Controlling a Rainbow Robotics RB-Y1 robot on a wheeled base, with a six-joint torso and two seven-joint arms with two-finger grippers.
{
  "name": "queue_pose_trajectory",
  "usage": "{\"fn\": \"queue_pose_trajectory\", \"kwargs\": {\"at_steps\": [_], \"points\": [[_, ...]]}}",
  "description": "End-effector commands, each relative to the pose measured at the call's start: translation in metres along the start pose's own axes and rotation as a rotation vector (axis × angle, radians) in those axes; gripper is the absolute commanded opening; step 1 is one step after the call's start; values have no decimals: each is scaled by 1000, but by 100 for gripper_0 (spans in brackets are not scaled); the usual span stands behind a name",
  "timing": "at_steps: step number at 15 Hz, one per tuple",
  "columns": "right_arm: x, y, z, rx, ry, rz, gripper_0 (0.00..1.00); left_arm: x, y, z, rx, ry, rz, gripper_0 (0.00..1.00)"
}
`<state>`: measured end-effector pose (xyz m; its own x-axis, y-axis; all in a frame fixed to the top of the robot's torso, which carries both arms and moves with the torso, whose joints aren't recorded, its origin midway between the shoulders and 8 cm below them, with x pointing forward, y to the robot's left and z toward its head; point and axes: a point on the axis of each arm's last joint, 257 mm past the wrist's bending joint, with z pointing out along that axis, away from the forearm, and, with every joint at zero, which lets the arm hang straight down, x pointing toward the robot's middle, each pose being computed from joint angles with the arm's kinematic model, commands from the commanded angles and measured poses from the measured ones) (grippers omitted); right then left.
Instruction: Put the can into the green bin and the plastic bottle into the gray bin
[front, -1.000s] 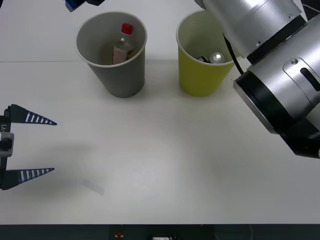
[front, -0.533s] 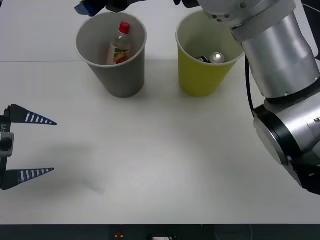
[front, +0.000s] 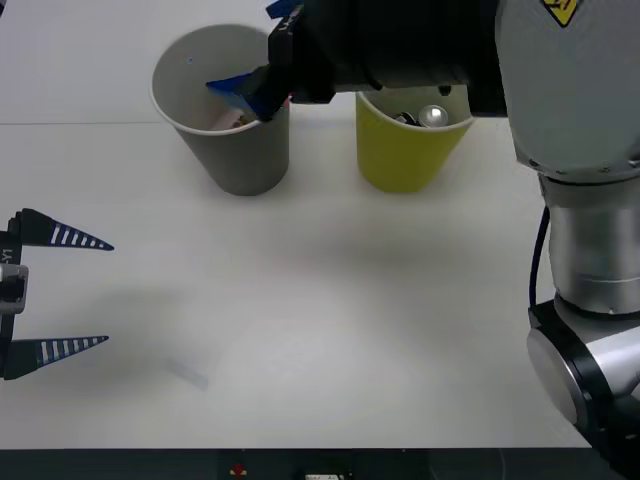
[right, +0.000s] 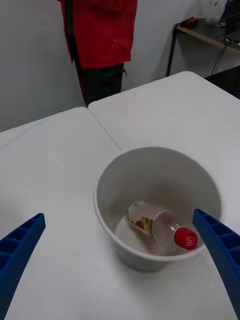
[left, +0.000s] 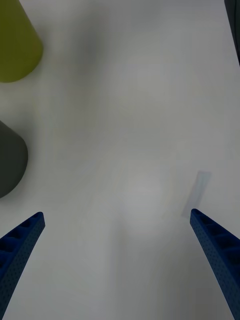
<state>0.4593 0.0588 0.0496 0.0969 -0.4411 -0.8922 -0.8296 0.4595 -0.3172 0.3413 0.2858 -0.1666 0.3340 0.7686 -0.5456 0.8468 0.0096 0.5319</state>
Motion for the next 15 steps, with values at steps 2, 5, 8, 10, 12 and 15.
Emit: {"fn": "queue_pose_trajectory", "kwargs": {"at_steps": [2,5,8,10,12,15], "points": [[33,6,-20,20,4,-21,100,0,0,0,0,0,0,100],[61,5,-37,50,30,-24,100,0,0,0,0,0,0,100],[85,5,-56,81,50,-29,100,0,0,0,0,0,0,100],[105,8,-71,103,61,-7,100,0,0,0,0,0,0,100],[125,10,-85,124,90,-3,100,0,0,0,0,0,0,100],[157,9,-107,141,148,-7,100,0,0,0,0,0,0,100]]}}
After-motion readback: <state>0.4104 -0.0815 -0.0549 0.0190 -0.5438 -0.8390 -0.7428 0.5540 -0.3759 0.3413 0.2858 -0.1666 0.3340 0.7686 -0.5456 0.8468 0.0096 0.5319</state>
